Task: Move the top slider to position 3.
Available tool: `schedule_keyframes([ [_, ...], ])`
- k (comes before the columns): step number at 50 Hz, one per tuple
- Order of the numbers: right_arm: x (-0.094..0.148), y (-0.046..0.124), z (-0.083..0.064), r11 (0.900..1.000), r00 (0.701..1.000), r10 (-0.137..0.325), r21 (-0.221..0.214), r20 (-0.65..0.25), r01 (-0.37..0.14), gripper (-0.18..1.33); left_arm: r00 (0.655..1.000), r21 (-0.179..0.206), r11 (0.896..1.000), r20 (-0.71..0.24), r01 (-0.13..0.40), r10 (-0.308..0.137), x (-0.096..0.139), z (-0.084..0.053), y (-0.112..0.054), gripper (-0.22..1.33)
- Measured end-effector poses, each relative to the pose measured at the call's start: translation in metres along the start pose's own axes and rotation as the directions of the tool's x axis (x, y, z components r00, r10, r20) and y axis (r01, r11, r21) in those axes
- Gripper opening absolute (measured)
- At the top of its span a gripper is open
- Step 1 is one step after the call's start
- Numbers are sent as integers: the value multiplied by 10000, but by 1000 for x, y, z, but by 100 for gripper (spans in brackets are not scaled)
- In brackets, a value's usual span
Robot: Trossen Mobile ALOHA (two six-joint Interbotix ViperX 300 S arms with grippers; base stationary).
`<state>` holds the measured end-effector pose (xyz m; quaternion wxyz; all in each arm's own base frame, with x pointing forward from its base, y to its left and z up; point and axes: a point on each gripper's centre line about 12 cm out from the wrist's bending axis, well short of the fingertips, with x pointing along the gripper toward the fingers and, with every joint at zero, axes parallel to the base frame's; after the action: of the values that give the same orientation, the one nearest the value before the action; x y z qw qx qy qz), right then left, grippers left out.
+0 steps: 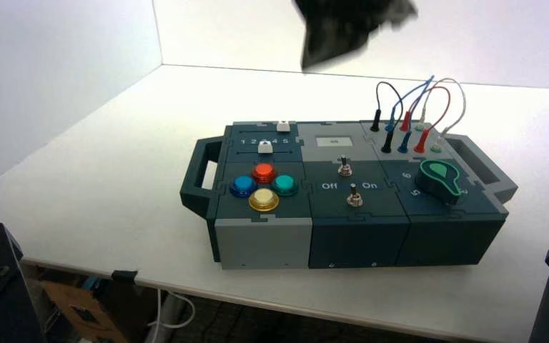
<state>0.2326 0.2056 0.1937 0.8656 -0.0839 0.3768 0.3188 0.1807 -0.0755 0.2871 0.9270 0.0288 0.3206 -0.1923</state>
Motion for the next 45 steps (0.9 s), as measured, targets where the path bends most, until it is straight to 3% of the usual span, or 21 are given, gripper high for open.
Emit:
schedule_keyframes([
  [11, -54, 4, 33, 9974, 9715, 82, -711, 2369, 89, -14, 10000, -9, 10000, 45, 31, -31, -3, 3, -1, -16],
  [17, -93, 6, 43, 9971, 9416, 184, -760, 3362, 76, -14, 9996, -46, 9999, 262, 97, -96, -12, 10, -2, -16],
  [22, -112, 4, 33, 9974, 9373, 162, -714, 3482, 93, -14, 9988, -47, 9999, 477, 132, -129, -19, 13, -3, -16],
  [32, -132, -15, 13, 9983, 9263, -542, 3, 3728, 583, -14, 9982, -128, 9998, 584, 144, -137, -23, 13, -3, -16],
  [45, -111, -19, -1, 9979, 9636, -589, 397, 2606, 503, -14, 9985, -273, 9995, 523, 146, -131, -20, 13, -3, -16],
])
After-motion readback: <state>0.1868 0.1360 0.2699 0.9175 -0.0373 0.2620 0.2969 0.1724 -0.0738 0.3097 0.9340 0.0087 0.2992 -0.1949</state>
